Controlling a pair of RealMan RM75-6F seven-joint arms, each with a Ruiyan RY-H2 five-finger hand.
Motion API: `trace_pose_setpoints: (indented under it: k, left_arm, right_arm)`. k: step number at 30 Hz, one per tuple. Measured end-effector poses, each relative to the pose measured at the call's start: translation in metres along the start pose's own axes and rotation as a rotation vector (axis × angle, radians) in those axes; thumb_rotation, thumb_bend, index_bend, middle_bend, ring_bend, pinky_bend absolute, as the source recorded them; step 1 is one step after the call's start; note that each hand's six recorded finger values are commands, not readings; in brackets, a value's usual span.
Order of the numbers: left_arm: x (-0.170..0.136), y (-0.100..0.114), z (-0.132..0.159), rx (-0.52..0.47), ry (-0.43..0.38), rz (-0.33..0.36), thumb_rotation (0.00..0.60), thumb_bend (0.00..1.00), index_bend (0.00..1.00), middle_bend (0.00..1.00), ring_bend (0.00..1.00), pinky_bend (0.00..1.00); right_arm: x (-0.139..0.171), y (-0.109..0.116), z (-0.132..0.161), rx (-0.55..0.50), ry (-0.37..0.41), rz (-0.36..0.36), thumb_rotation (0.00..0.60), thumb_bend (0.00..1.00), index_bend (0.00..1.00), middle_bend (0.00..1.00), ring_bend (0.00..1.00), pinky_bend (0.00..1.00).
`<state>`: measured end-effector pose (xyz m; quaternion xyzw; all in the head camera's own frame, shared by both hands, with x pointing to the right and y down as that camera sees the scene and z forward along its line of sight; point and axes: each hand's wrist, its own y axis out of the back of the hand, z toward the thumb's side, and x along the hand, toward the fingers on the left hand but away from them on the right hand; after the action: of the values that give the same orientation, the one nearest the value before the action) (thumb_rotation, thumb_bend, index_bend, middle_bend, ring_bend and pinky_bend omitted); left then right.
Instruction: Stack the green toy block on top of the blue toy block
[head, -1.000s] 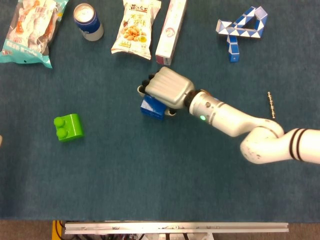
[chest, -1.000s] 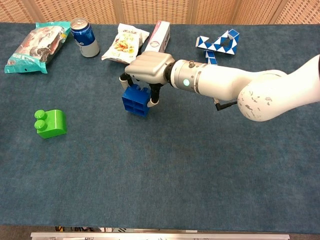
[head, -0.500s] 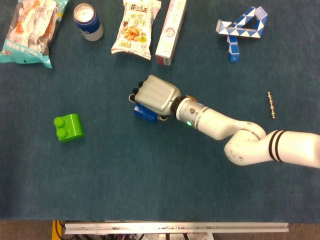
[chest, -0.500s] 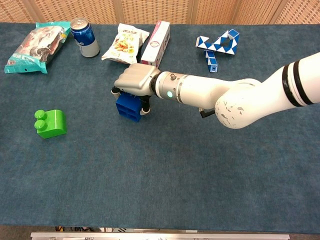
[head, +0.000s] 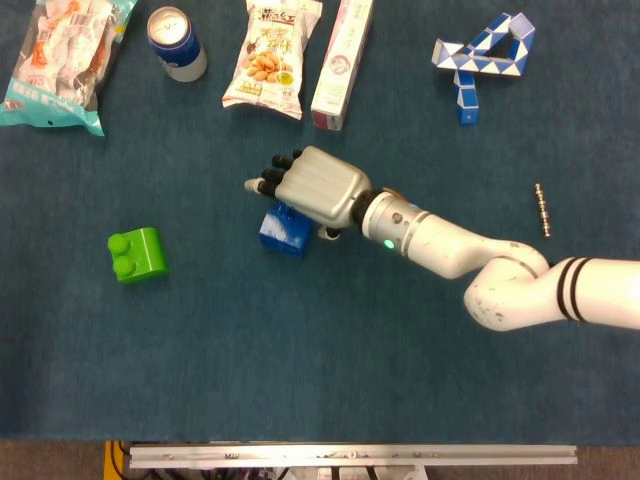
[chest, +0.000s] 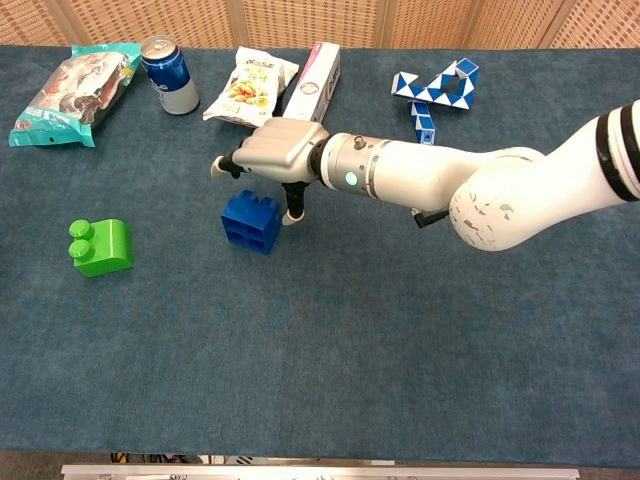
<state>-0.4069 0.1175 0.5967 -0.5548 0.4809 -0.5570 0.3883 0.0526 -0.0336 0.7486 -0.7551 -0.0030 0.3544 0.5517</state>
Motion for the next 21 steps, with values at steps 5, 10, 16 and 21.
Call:
trace_pose_setpoints:
  k: [5, 10, 16, 21]
  left_arm:
    - [0.000, -0.001, 0.001, 0.004, -0.005, -0.003, 0.600, 0.22, 0.34, 0.34, 0.31, 0.25]
    - [0.000, -0.002, 0.004, 0.006, -0.013, -0.007, 0.600, 0.22, 0.33, 0.34, 0.31, 0.25]
    - [-0.001, -0.002, 0.004, 0.007, -0.010, -0.008, 0.600, 0.22, 0.33, 0.34, 0.31, 0.25]
    - [-0.001, -0.003, 0.003, 0.007, -0.006, -0.008, 0.600, 0.22, 0.33, 0.34, 0.31, 0.25]
  right_arm:
    - [0.012, 0.002, -0.015, -0.014, -0.027, 0.002, 0.600, 0.11, 0.14, 0.23, 0.17, 0.32]
    - [0.022, -0.007, -0.022, -0.065, -0.041, 0.044, 0.600, 0.11, 0.14, 0.23, 0.17, 0.31]
    - [0.025, -0.021, -0.016, -0.089, -0.025, 0.094, 0.600, 0.11, 0.14, 0.23, 0.18, 0.31]
    - [0.023, -0.021, -0.008, -0.117, -0.008, 0.093, 0.600, 0.12, 0.14, 0.23, 0.18, 0.31]
